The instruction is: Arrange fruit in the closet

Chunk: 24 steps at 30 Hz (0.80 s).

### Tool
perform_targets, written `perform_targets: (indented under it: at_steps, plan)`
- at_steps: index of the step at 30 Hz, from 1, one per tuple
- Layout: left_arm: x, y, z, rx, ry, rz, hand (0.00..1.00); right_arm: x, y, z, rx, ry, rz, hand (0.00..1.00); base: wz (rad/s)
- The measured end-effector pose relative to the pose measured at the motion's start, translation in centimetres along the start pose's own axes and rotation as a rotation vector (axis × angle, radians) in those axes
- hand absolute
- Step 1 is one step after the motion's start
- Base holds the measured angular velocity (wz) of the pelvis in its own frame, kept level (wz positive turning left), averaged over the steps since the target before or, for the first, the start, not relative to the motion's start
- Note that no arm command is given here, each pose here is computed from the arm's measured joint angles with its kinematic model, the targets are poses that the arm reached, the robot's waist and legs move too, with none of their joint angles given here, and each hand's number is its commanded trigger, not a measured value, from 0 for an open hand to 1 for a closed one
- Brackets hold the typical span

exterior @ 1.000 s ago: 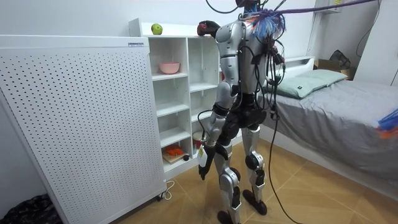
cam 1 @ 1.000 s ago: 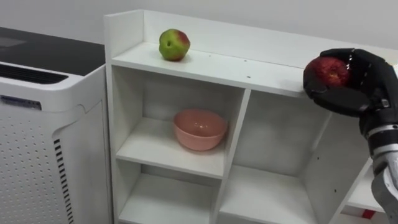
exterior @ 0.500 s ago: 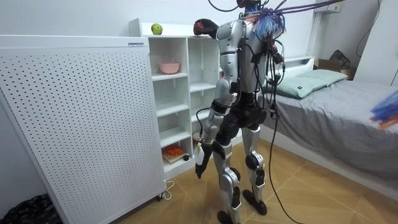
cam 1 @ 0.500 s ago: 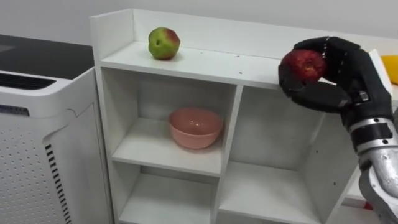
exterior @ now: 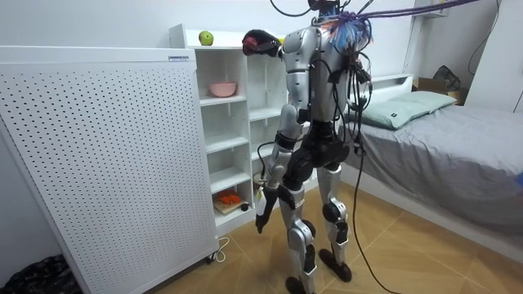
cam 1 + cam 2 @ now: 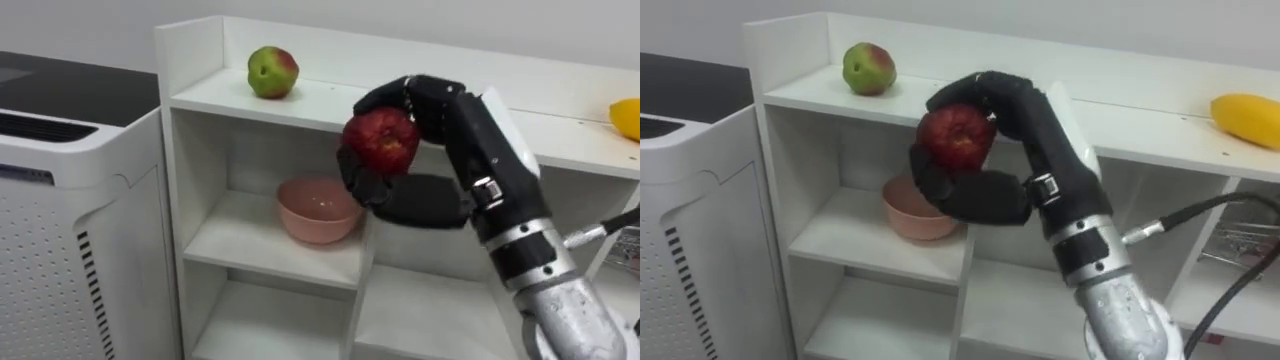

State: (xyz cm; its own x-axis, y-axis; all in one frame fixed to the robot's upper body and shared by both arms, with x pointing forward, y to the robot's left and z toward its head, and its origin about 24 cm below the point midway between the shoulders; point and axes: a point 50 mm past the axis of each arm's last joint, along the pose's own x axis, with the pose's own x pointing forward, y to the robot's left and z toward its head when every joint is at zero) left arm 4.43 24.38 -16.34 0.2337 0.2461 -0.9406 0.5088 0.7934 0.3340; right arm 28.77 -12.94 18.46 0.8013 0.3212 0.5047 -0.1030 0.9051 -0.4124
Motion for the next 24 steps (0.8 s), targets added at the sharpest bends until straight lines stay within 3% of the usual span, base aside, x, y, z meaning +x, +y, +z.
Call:
perform_targets:
  at_steps: [6, 10, 14, 24]
  plan:
    - [0.3, 0.8, 1.6, -0.02, -0.036, 0.024, 0.0, -1.6, 2.6, -2.8, 0.043, 0.129, 0.065, 1.0, -0.01]
    - [0.4, 0.8, 2.3, -0.004, -0.052, 0.034, 0.0, -2.9, 3.0, -6.9, 0.033, 0.309, 0.061, 1.0, 0.04]
    - [0.6, 0.7, 2.6, -0.077, -0.046, 0.025, 0.0, -4.8, 3.2, -10.4, -0.006, 0.48, 0.07, 1.0, -0.09]
    - [0.7, 2.1, 3.3, -0.146, -0.043, 0.089, 0.0, -7.1, 2.7, -14.2, -0.049, 0.669, 0.002, 1.0, 0.04]
